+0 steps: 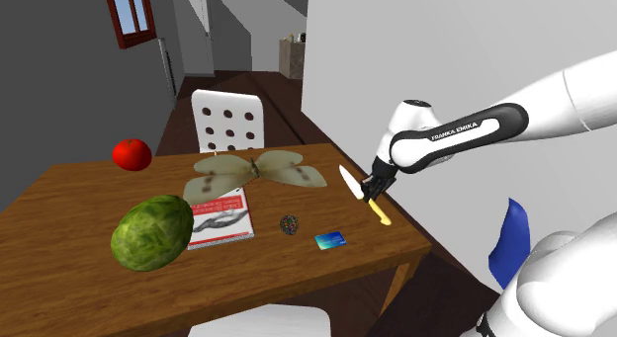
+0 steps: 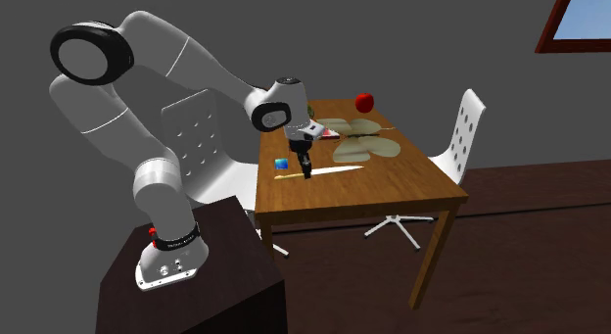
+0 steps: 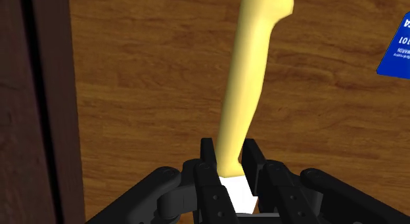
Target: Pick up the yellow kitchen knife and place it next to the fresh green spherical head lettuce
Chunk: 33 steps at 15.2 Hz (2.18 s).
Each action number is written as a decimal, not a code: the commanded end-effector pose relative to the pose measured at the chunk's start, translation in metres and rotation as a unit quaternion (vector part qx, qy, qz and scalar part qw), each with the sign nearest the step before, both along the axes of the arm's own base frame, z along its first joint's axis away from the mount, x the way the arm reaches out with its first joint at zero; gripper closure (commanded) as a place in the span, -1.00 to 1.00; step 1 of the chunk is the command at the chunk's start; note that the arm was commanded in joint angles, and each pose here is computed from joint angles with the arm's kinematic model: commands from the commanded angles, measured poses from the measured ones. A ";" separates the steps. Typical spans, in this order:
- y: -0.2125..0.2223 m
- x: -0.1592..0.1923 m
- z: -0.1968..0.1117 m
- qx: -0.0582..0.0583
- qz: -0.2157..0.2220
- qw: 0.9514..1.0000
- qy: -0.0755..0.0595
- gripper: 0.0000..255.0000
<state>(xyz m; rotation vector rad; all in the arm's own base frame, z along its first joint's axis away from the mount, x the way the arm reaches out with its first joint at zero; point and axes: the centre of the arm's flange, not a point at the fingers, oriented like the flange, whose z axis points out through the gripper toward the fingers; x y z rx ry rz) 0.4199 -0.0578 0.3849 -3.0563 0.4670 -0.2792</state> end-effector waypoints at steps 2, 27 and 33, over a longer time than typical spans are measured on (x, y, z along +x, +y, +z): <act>0.001 0.001 0.016 0.000 0.000 1.000 0.000 1.00; 0.001 0.001 0.148 0.000 0.000 1.000 0.000 1.00; 0.001 0.000 0.176 0.000 0.000 1.000 0.000 1.00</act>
